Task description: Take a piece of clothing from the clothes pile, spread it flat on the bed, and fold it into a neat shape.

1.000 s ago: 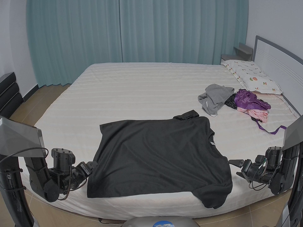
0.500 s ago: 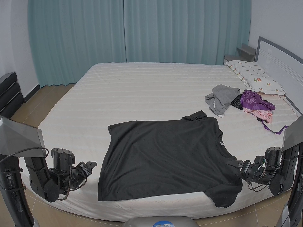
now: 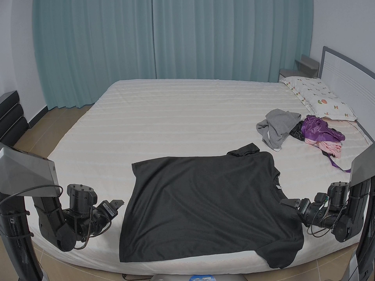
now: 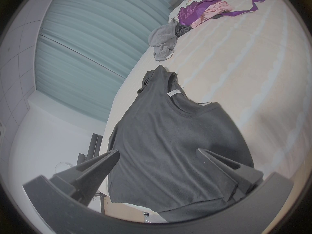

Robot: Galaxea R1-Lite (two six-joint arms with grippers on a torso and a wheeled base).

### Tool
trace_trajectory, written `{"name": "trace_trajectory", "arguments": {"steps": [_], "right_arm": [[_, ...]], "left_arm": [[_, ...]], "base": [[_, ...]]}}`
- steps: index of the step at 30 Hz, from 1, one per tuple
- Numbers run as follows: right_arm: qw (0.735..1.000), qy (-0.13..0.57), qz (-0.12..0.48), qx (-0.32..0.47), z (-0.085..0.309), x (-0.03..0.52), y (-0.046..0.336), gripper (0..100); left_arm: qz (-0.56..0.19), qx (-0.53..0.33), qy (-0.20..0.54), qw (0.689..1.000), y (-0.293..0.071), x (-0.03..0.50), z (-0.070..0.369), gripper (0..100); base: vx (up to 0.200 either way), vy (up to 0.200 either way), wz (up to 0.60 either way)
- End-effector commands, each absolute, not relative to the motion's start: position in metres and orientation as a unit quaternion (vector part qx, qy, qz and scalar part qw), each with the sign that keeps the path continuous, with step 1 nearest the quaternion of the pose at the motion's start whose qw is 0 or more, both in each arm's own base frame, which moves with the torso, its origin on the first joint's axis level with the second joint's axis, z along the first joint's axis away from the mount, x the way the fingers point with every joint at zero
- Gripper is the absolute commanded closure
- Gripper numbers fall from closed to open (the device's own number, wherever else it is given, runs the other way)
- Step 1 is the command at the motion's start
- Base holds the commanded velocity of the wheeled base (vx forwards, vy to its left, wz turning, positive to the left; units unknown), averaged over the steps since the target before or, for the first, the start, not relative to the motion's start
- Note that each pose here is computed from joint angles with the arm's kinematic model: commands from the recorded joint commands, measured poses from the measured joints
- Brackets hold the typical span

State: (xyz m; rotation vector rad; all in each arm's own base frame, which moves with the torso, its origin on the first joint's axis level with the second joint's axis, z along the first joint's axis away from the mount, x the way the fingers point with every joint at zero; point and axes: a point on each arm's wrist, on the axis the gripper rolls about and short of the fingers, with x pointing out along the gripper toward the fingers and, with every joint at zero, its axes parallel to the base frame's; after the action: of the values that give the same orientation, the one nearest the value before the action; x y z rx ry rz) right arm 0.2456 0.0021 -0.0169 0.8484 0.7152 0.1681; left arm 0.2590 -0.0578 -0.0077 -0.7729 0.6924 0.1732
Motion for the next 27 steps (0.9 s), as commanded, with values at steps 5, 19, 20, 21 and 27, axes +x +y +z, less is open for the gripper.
{"name": "trace_trajectory", "arguments": {"steps": [5,19,20,21,27], "right_arm": [[0.848,0.336,0.083,0.402,-0.017,0.246,0.003,0],[0.846,0.342,0.078,0.402,-0.023,0.248,0.002,0],[0.846,0.342,0.078,0.402,-0.023,0.248,0.002,0],[0.845,0.344,0.077,0.403,-0.024,0.249,0.002,0],[0.843,0.349,0.076,0.402,-0.028,0.249,0.002,0]], "left_arm": [[0.067,-0.375,0.311,0.871,-0.064,0.273,-0.002,0],[0.027,-0.393,0.294,0.871,-0.082,0.377,0.01,0],[0.024,-0.393,0.298,0.869,-0.083,0.381,0.01,0],[0.016,-0.395,0.305,0.866,-0.086,0.395,0.01,0],[0.008,-0.375,0.293,0.879,-0.093,0.455,-0.015,0]], "base": [[0.0,0.0,0.0],[0.0,0.0,0.0],[0.0,0.0,0.0],[0.0,0.0,0.0],[0.0,0.0,0.0]]}}
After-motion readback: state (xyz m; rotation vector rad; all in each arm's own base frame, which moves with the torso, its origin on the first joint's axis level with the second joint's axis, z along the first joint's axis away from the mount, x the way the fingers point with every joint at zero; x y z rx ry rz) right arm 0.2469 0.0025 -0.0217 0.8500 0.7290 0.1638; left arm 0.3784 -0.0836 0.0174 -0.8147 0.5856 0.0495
